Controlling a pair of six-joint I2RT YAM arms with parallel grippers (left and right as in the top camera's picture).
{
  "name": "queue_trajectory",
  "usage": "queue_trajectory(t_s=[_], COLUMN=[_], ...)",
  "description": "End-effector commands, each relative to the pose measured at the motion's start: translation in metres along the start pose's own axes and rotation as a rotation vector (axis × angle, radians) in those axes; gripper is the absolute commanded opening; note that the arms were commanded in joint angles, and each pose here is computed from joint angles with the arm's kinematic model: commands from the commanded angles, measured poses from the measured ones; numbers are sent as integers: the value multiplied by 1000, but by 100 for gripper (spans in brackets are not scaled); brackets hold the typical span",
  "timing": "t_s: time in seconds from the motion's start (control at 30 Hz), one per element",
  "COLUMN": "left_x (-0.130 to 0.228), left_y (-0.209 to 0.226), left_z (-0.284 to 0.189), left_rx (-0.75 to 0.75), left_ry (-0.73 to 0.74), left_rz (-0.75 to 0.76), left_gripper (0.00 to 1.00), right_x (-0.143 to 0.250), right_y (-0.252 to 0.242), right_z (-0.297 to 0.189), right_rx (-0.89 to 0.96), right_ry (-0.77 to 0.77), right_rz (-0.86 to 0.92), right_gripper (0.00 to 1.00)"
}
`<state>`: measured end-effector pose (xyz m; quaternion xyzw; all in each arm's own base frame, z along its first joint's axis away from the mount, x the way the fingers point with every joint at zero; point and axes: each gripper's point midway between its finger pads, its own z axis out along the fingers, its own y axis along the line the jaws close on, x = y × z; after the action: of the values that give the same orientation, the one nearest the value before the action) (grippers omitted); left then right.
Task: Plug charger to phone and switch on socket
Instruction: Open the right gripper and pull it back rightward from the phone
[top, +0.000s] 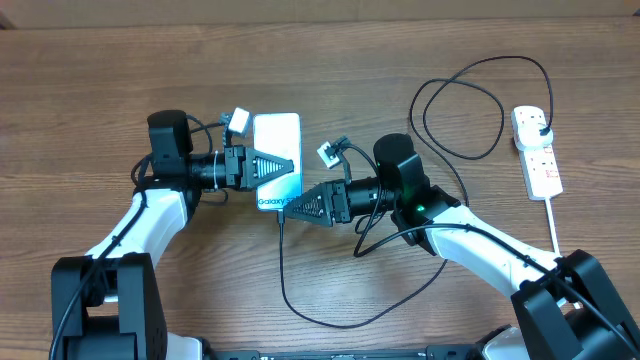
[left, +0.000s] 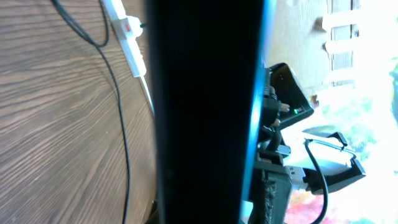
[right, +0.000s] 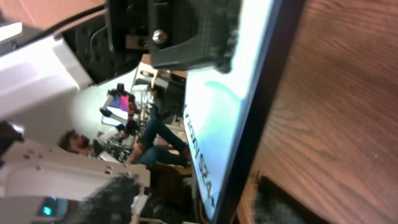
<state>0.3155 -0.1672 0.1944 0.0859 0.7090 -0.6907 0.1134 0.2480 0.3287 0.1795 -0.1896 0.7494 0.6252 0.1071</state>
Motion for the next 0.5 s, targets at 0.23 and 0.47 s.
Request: queue_trajectory(t_s=[0.23, 0.47], left_x=[-1, 3], left_y=[-16, 46], left_z=[6, 6], left_rx=[9, -268], left_ry=[18, -96], left_rz=[43, -99], left_gripper=[4, 4], right_x=[-27, -14], right_y=[-29, -89], right_z=[-46, -66], right_rx=[91, 367], right_ry=[-97, -142], right_rz=[11, 185], right_gripper=[100, 100])
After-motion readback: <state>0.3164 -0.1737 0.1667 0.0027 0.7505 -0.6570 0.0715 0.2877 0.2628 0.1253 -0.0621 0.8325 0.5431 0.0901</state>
